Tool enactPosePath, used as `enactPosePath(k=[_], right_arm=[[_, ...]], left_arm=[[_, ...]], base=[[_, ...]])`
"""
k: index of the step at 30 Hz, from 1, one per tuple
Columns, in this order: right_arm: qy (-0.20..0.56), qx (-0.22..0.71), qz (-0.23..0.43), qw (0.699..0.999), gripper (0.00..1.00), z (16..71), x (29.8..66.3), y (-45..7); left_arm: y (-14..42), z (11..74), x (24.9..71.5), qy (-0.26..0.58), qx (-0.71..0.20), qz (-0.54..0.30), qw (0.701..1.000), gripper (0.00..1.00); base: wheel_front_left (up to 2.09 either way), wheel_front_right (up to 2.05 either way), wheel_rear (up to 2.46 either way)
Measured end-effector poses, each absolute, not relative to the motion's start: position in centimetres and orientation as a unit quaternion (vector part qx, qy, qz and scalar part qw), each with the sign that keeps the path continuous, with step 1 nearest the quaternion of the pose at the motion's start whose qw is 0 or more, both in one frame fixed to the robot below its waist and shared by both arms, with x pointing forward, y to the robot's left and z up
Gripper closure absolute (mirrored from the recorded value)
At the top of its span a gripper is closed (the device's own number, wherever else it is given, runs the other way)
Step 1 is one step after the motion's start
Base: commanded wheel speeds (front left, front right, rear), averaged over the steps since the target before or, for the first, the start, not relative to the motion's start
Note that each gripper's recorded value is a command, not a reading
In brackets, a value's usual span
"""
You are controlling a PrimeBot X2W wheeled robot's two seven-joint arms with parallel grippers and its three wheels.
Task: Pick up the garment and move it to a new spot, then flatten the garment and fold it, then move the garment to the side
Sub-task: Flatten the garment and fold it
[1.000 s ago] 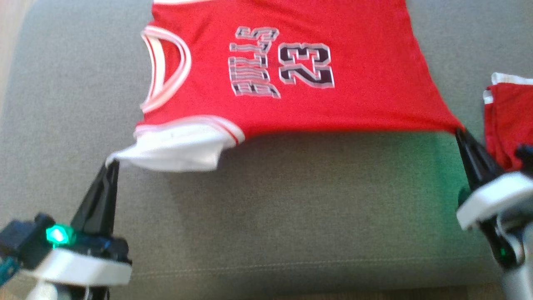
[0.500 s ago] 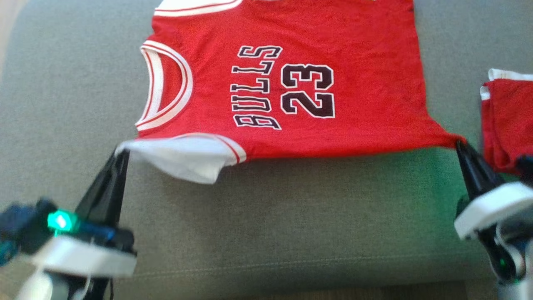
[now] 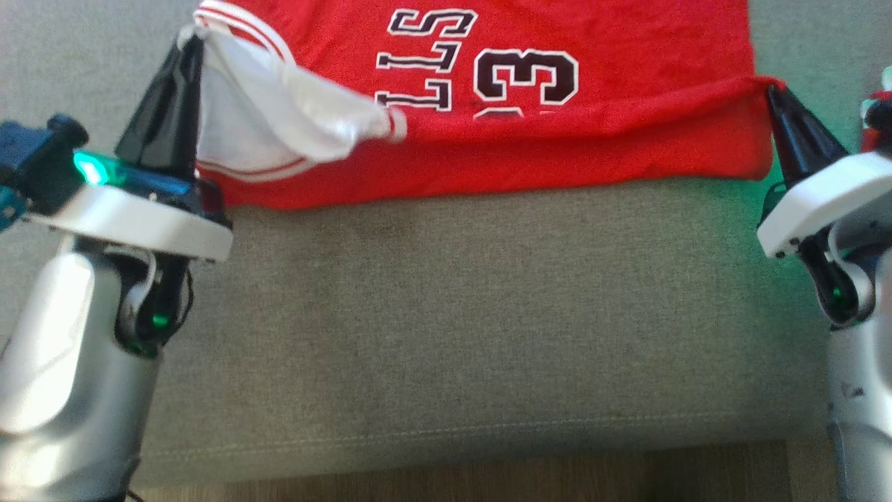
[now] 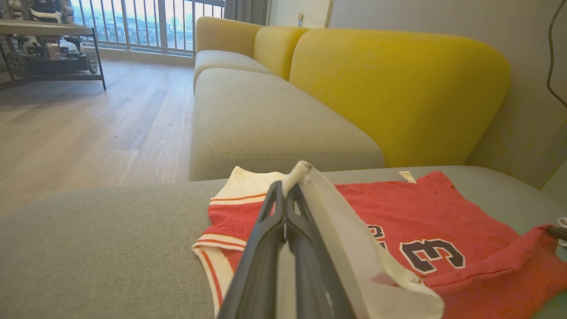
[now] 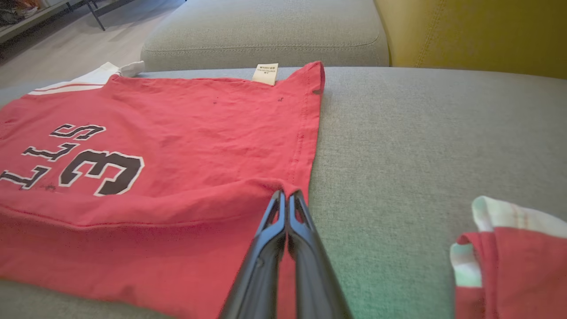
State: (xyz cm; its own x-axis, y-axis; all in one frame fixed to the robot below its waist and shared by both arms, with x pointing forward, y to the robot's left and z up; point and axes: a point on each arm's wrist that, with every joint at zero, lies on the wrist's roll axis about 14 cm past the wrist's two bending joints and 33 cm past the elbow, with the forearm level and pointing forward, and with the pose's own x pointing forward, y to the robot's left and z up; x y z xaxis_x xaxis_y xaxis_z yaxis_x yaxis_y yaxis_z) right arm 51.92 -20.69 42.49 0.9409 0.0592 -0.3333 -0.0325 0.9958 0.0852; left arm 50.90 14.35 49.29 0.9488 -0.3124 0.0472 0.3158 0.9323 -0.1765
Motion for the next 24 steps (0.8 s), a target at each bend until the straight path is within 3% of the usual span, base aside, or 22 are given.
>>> enactPosePath(k=[12,14,15,16,17,18,24], right_arm=[[0.181,0.04,0.025,0.982,1.0,39.9,53.8,-20.3],[0.181,0.038,0.025,0.982,0.96,39.9,53.9,-20.4],[0.181,0.035,0.026,0.982,0.86,39.9,53.9,-20.3],[0.185,0.035,0.028,0.982,0.71,39.8,53.8,-20.2],[0.186,0.036,0.028,0.982,0.47,39.8,53.7,-20.1],[0.184,0.036,0.029,0.982,0.0,40.0,53.7,-20.0],[0.136,0.038,0.03,0.989,0.0,42.7,53.6,-19.8]], left_arm=[[15.2,45.8,53.9,0.009,-0.065,-0.145,0.987,1.0],[15.2,45.6,54.1,0.011,-0.068,-0.141,0.988,1.0],[15.2,45.4,54.0,0.015,-0.07,-0.139,0.988,0.87],[15.0,45.0,53.9,0.021,-0.073,-0.139,0.987,0.58],[14.7,44.7,53.7,0.028,-0.074,-0.141,0.987,0.0],[14.6,44.6,53.6,0.031,-0.078,-0.14,0.987,0.0],[14.8,46.3,53.1,0.017,-0.091,-0.131,0.987,0.0]], base=[[0.0,0.0,0.0],[0.0,0.0,0.0],[0.0,0.0,0.0],[0.0,0.0,0.0],[0.0,0.0,0.0],[0.0,0.0,0.0],[0.0,0.0,0.0]])
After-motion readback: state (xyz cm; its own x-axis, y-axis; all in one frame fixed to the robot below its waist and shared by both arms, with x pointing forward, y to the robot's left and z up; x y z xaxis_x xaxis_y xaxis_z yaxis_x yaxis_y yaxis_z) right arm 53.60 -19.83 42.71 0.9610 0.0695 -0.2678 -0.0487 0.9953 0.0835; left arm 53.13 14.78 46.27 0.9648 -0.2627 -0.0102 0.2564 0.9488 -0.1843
